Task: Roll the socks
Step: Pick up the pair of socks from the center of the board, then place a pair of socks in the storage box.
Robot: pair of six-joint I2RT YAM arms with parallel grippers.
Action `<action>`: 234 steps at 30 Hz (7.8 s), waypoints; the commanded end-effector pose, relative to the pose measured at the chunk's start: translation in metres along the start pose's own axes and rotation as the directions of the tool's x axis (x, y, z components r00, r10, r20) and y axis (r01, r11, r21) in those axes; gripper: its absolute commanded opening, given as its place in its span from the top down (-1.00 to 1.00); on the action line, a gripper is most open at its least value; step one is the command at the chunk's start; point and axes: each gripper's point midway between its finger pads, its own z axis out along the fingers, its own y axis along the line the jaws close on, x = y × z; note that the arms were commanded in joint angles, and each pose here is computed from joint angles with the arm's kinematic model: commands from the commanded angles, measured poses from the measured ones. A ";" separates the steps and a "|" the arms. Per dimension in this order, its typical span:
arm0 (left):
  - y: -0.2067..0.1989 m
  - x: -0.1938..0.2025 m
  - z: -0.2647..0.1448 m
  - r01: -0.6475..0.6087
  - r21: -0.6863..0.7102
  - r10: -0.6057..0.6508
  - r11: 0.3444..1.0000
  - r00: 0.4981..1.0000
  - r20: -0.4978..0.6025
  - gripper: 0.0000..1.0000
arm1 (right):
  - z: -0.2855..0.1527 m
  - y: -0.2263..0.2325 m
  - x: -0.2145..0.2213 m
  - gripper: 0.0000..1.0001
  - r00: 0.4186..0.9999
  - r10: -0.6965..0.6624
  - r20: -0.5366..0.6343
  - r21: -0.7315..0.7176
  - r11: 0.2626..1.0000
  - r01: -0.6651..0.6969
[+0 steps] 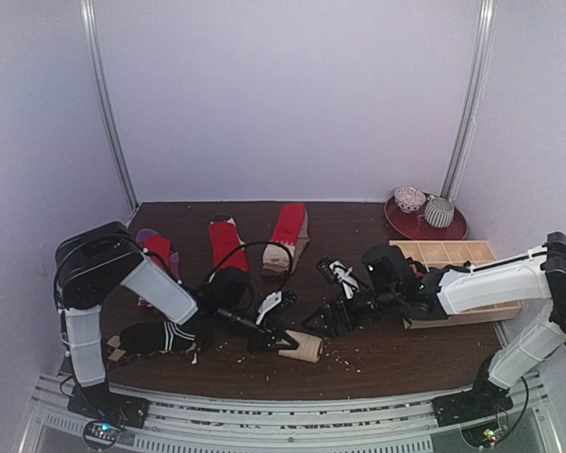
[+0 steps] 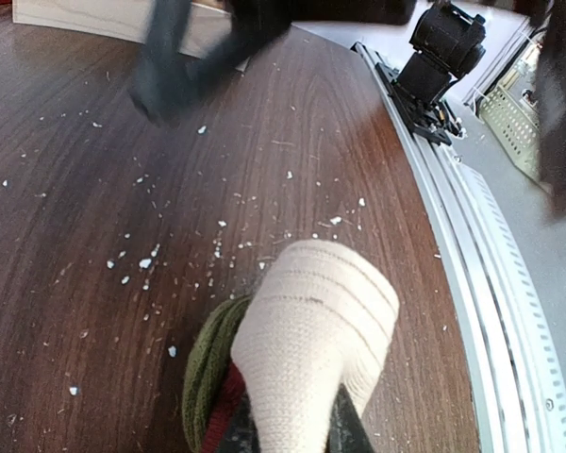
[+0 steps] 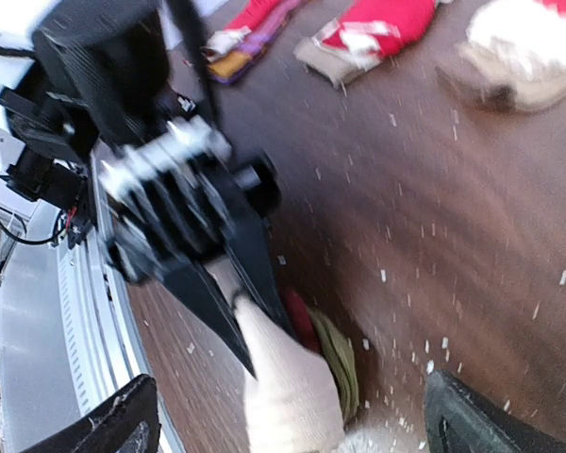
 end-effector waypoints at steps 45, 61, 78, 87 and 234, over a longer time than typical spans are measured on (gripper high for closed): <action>0.002 0.139 -0.005 0.231 -0.137 -0.266 0.963 0.881 -0.390 1.00 | 0.055 -0.008 0.097 0.40 0.962 0.185 -0.202 -0.096 0.974 -0.207; 0.026 0.008 -0.043 -0.033 -0.302 -0.032 0.953 0.978 -0.208 -0.96 | 0.028 -0.035 0.061 1.00 0.972 0.235 -0.028 0.046 0.971 -0.233; 0.037 -0.111 -0.165 0.051 -0.685 0.155 0.727 0.959 0.236 -0.96 | -0.199 -0.152 -0.002 1.00 0.881 0.242 0.406 0.622 0.633 -0.460; 0.042 -0.135 -0.168 0.149 -0.606 0.115 0.781 0.920 0.374 -0.96 | -0.263 -0.211 0.033 1.00 0.777 0.299 0.554 0.668 0.396 -0.630; 0.036 -0.129 -0.140 0.027 -0.507 0.201 0.862 0.899 0.390 -0.86 | -0.242 -0.395 0.067 0.12 0.863 0.459 -0.209 0.814 0.571 -0.106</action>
